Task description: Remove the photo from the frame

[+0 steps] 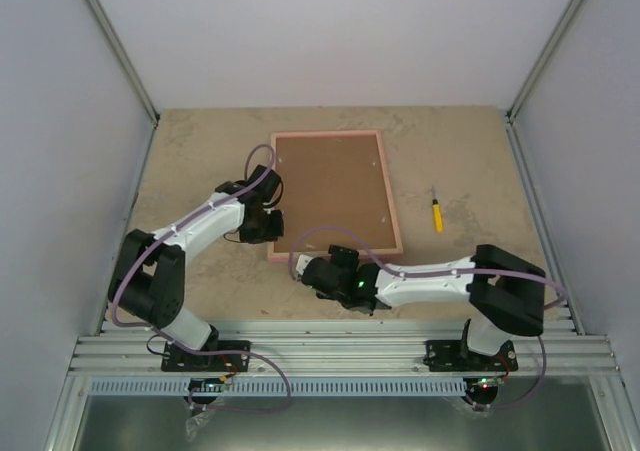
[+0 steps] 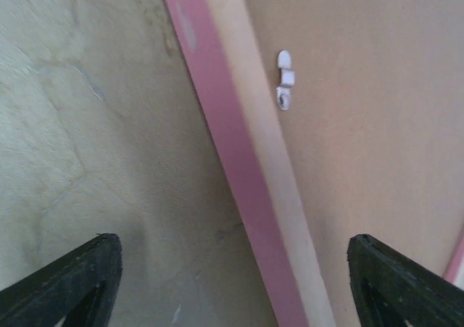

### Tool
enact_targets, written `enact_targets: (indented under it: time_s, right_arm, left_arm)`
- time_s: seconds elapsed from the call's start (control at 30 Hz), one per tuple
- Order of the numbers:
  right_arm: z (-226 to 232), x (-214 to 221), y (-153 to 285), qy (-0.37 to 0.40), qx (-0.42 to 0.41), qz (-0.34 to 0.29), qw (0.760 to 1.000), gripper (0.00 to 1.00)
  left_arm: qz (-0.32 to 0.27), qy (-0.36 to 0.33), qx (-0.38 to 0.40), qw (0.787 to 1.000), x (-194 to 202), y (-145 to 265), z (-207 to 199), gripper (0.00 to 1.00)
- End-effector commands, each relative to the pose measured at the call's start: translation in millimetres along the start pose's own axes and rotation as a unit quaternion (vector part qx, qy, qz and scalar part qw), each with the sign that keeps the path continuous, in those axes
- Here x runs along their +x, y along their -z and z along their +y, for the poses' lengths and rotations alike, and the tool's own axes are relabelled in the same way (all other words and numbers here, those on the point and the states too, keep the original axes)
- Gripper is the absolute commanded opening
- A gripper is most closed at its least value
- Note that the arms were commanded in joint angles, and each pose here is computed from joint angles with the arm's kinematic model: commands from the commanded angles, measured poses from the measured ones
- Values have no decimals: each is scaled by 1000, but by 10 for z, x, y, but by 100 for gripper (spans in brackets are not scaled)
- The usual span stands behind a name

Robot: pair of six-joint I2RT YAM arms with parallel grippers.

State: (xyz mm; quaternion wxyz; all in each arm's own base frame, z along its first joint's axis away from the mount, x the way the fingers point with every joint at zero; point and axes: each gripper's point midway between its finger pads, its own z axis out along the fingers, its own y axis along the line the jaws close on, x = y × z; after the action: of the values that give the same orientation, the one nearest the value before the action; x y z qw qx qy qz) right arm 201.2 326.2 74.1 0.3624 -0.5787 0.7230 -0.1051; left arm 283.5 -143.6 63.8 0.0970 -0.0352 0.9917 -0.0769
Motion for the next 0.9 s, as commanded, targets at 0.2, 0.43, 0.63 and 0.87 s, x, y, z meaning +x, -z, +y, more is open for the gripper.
enact_targets:
  time_s: [0.2, 0.43, 0.63, 0.87]
  right_arm:
    - [-288, -91, -175, 106, 190, 5, 976, 75]
    - [-275, -136, -313, 144, 228, -6, 963, 69]
    - [-391, -188, -337, 153, 254, -9, 955, 60]
    - [-523, -207, -309, 150, 271, -8, 951, 42]
  left_arm:
    - [-55, -12, 65, 996, -218, 453, -274, 4]
    - [-53, -16, 69, 996, -185, 500, -279, 4]
    - [-53, -17, 67, 996, -162, 512, -259, 4]
    - [-48, -16, 56, 997, -123, 471, -204, 4]
